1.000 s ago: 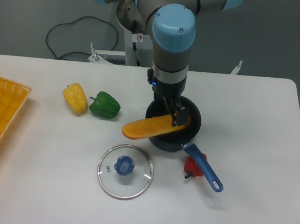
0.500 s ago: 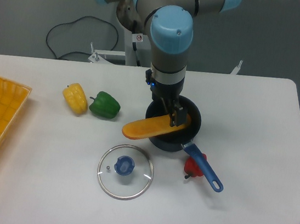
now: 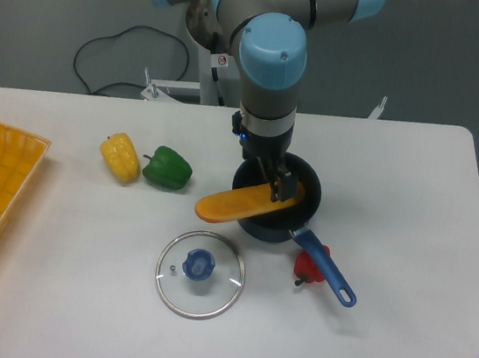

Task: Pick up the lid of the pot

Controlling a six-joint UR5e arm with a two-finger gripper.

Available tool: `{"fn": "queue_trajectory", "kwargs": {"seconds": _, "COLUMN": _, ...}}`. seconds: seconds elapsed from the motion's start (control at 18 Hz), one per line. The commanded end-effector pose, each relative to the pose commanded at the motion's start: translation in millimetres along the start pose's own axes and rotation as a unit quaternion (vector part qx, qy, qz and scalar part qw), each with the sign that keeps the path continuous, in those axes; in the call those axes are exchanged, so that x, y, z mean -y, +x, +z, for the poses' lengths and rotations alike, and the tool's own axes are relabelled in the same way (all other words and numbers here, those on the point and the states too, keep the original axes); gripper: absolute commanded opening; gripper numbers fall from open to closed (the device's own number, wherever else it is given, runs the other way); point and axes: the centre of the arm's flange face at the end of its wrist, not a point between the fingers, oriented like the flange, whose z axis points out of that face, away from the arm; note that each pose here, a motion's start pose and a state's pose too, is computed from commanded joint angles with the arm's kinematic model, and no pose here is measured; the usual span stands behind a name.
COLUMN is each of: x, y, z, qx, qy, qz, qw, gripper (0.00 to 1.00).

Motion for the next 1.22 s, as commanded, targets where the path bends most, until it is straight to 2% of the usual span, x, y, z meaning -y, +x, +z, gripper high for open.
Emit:
{"fn": "queue_trajectory", "kwargs": {"seconds": 0.33, "x": 0.0, "y": 4.1, "z": 3.7, "qx": -0.007, "qy": 0.002, "qz": -0.004, "qw": 1.0, "gripper": 1.0}}
{"fn": "queue_trajectory", "kwargs": {"seconds": 0.56, "x": 5.0, "y": 4.9, "z": 5.5, "qx": -0.006, "qy": 0.003, "qz": -0.042, "qw": 0.9991, "gripper": 1.0}}
{"fn": "queue_trajectory", "kwargs": {"seconds": 0.78, "x": 11.9, "y": 0.1, "z": 6.8, "qx": 0.014, "qy": 0.007, "qz": -0.063, "qw": 0.9979, "gripper": 1.0}}
{"fn": "queue_trajectory", "kwargs": {"seconds": 1.22, "x": 16.1, "y": 1.0, "z": 11.5, "qx": 0.012, "qy": 0.002, "qz": -0.092, "qw": 0.9957, "gripper": 1.0}}
